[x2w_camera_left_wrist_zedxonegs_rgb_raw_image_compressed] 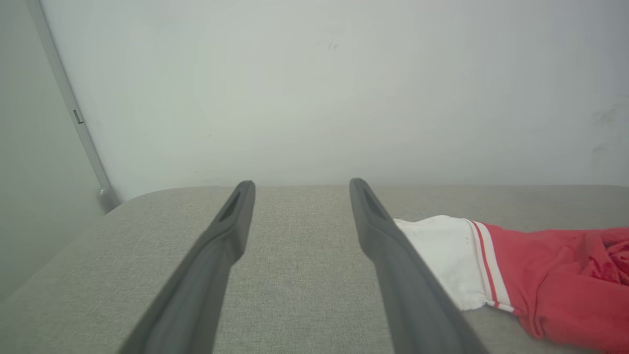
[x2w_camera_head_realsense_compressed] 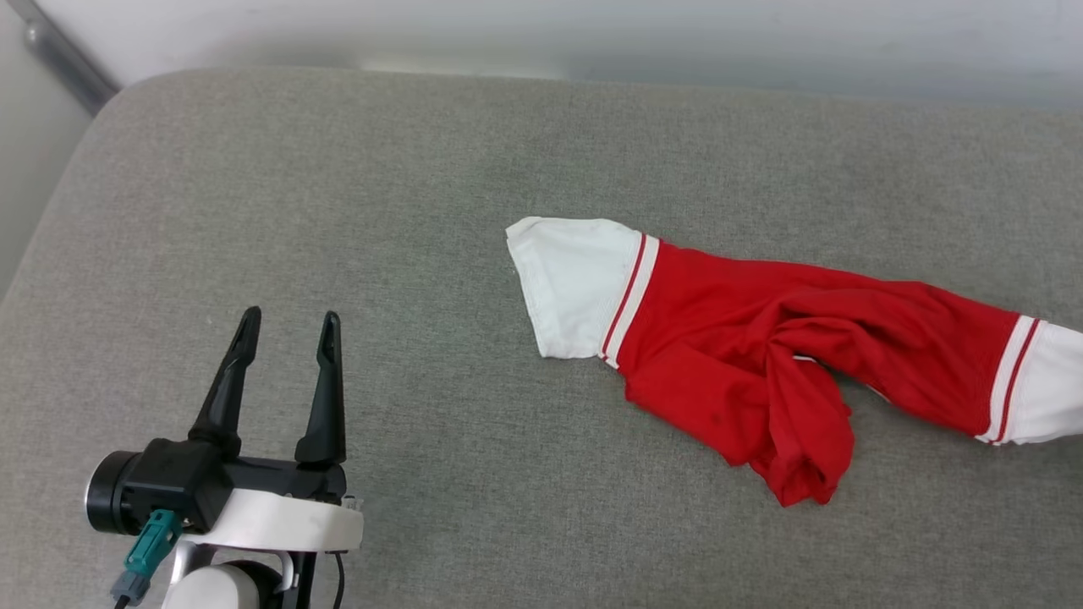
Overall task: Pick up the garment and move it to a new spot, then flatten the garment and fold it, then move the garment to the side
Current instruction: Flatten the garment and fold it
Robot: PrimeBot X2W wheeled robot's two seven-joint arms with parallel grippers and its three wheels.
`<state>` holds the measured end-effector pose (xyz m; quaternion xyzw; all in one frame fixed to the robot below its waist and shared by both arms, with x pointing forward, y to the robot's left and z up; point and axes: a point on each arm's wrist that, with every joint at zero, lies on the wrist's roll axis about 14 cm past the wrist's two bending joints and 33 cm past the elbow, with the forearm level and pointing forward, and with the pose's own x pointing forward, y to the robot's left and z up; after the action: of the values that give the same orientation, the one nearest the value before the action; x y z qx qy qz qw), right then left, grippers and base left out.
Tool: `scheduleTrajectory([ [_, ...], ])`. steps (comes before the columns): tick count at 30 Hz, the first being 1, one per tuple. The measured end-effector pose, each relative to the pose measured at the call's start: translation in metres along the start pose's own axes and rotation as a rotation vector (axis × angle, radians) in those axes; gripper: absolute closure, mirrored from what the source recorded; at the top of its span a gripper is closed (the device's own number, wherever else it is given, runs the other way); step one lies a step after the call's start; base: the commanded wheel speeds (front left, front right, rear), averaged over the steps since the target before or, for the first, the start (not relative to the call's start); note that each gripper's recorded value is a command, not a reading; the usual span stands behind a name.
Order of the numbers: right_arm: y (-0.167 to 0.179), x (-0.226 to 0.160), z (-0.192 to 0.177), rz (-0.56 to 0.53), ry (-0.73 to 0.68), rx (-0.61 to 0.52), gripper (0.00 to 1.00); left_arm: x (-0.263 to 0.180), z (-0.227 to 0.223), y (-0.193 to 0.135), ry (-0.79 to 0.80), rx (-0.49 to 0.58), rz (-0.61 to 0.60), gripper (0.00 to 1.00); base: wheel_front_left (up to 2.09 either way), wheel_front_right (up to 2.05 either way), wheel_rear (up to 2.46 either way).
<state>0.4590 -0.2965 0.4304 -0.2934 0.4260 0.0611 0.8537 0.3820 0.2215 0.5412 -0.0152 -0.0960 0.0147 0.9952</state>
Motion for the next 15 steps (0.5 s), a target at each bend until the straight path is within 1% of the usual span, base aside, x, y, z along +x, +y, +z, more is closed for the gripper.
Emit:
scheduleTrajectory([
  [2,-0.003,0.006,-0.008,-0.009,0.008,-0.002,1.00,0.001,-0.004,-0.001,0.009,0.000,-0.005,0.00,0.00,0.00,0.00],
  [3,-0.004,0.010,-0.013,-0.010,0.019,0.007,0.56,0.002,-0.006,-0.002,0.014,0.002,-0.008,0.00,0.00,0.00,0.00],
  [4,-0.003,0.014,-0.017,-0.007,0.020,0.015,0.15,0.003,-0.008,-0.003,0.020,0.003,-0.012,0.00,0.00,0.00,0.00],
  [5,-0.002,0.017,-0.019,-0.005,0.018,0.031,0.00,0.004,-0.009,-0.005,0.022,0.001,-0.017,0.00,0.00,0.00,0.00],
  [8,0.008,0.024,-0.017,0.012,-0.018,0.078,0.00,0.008,-0.009,-0.008,0.020,0.000,-0.033,0.00,0.00,0.00,0.00],
  [11,0.010,0.021,0.001,0.019,-0.112,0.156,0.00,0.011,-0.007,-0.008,0.012,0.009,-0.044,0.00,0.00,0.00,0.00],
  [15,-0.001,0.003,0.027,-0.007,-0.272,0.239,0.00,0.012,0.001,-0.009,-0.011,0.014,-0.062,0.00,0.00,0.00,0.00],
])
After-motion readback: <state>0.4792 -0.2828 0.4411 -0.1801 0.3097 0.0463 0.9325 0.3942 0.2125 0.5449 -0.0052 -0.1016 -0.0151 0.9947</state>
